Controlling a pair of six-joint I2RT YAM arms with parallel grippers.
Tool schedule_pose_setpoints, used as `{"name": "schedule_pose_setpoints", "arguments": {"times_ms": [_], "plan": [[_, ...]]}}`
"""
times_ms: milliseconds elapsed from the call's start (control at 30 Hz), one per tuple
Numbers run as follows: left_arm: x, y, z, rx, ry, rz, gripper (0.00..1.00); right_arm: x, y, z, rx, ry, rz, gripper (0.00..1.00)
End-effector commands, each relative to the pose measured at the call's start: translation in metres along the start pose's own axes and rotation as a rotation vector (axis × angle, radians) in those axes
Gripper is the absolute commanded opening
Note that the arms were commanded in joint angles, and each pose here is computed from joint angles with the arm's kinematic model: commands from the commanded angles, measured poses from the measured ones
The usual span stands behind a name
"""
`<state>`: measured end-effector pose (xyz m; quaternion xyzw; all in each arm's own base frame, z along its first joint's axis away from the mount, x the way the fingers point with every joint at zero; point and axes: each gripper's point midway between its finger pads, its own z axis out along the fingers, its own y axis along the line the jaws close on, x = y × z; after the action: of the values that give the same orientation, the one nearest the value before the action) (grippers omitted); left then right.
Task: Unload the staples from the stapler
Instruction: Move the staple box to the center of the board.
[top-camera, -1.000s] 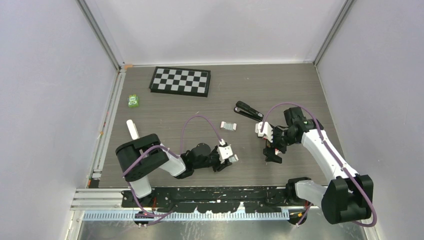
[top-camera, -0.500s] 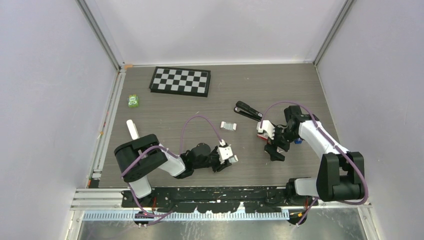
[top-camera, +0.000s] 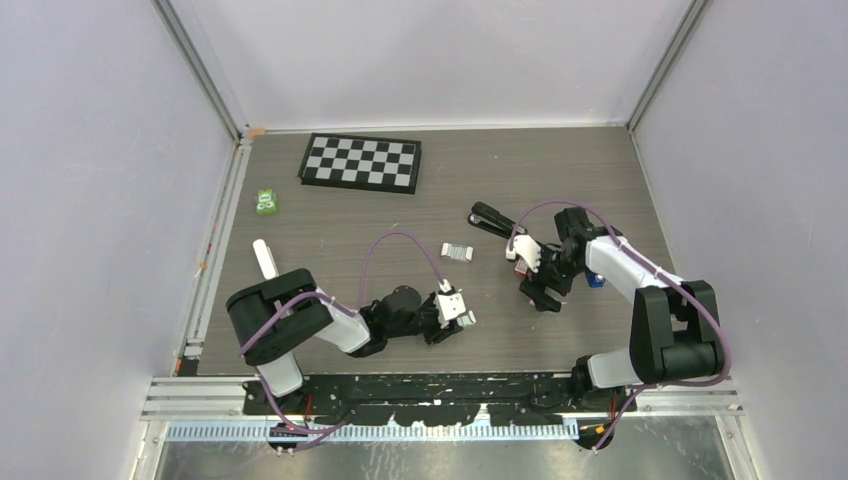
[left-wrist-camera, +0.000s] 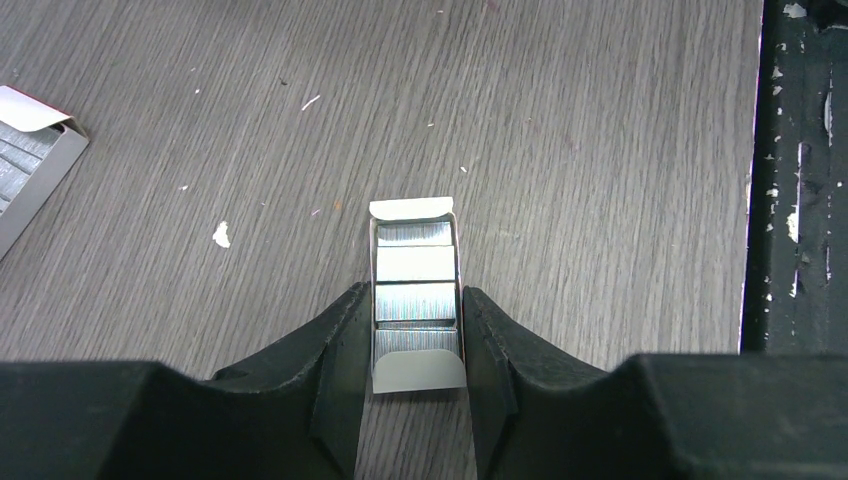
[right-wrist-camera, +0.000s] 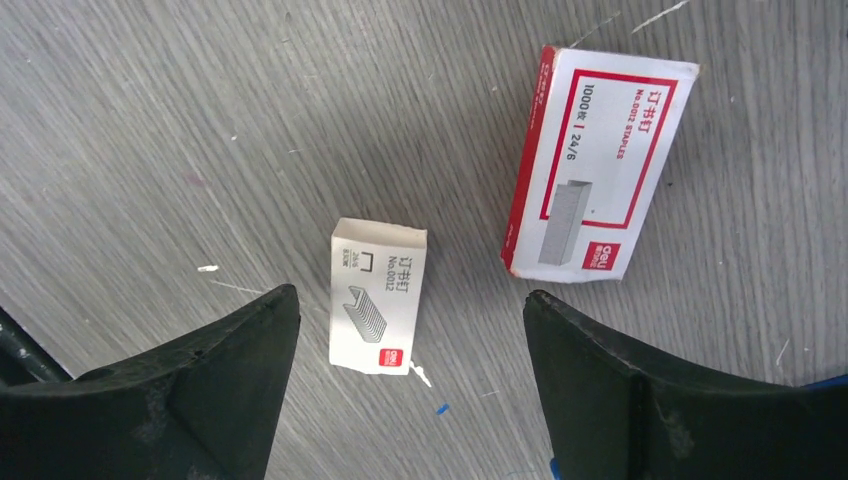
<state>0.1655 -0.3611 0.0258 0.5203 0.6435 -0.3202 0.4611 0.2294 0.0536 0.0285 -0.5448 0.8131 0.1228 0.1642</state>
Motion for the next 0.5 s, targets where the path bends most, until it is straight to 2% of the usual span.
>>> {"name": "schedule_pose_setpoints", "arguments": {"times_ms": [0, 333, 467], "plan": [[-0.019, -0.001, -0.001, 0.009, -0.052, 0.028, 0.39, -0.001, -0.011, 0.004, 0.045, 0.018, 0.001, 0.85], [-0.020, -0.001, -0.001, 0.007, -0.061, 0.034, 0.40, -0.001, -0.003, 0.008, 0.005, 0.033, -0.020, 0.73], [-0.019, 0.000, -0.001, 0.004, -0.063, 0.039, 0.40, 0.001, 0.004, 0.010, -0.027, 0.044, -0.036, 0.72]]}}
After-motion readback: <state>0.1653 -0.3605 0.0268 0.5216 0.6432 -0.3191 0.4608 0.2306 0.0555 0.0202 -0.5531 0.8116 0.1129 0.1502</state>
